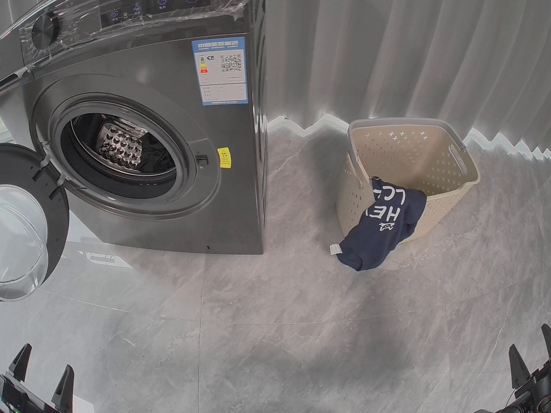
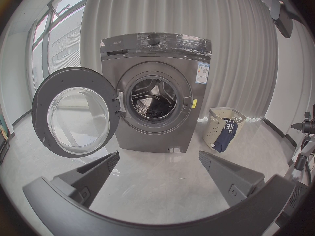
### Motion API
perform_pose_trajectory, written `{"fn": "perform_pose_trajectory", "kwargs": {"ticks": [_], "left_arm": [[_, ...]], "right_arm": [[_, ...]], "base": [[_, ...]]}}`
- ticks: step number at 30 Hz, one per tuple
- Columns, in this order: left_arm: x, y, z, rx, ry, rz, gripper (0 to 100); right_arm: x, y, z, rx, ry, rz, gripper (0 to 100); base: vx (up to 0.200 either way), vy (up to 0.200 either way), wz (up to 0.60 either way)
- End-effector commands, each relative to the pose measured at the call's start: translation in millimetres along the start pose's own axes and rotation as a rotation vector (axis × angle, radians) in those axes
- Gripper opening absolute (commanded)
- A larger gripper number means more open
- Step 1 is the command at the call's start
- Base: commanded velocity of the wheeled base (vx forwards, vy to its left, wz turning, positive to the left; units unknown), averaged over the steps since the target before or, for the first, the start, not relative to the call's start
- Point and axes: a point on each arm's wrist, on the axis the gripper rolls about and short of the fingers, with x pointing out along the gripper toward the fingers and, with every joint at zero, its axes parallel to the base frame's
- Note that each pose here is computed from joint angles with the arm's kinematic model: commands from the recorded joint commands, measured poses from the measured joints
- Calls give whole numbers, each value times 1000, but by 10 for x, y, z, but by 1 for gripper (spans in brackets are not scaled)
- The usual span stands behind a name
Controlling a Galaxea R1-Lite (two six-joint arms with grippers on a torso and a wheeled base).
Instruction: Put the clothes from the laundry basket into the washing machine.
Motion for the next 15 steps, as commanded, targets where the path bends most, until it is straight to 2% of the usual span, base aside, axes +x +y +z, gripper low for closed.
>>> {"fn": "perform_pose_trajectory", "kwargs": {"ticks": [1,2,5,11,15], "left_arm": [[3,2,-53,-2,6,0,100],[3,2,-53,-2,6,0,100],[3,2,-53,-7,6,0,100],[3,2,-53,-4,6,-1,100],[3,2,-53,-4,6,-3,100]], "right_arm": [[12,0,-49,0,16,1,100],[12,0,-49,0,16,-1,100],[12,0,-51,0,17,2,100],[12,0,-49,0,16,2,100],[12,0,-49,0,16,2,100]], "base": [[0,-200,0],[0,-200,0],[0,0,0],[0,0,-600],[200,0,0]]}}
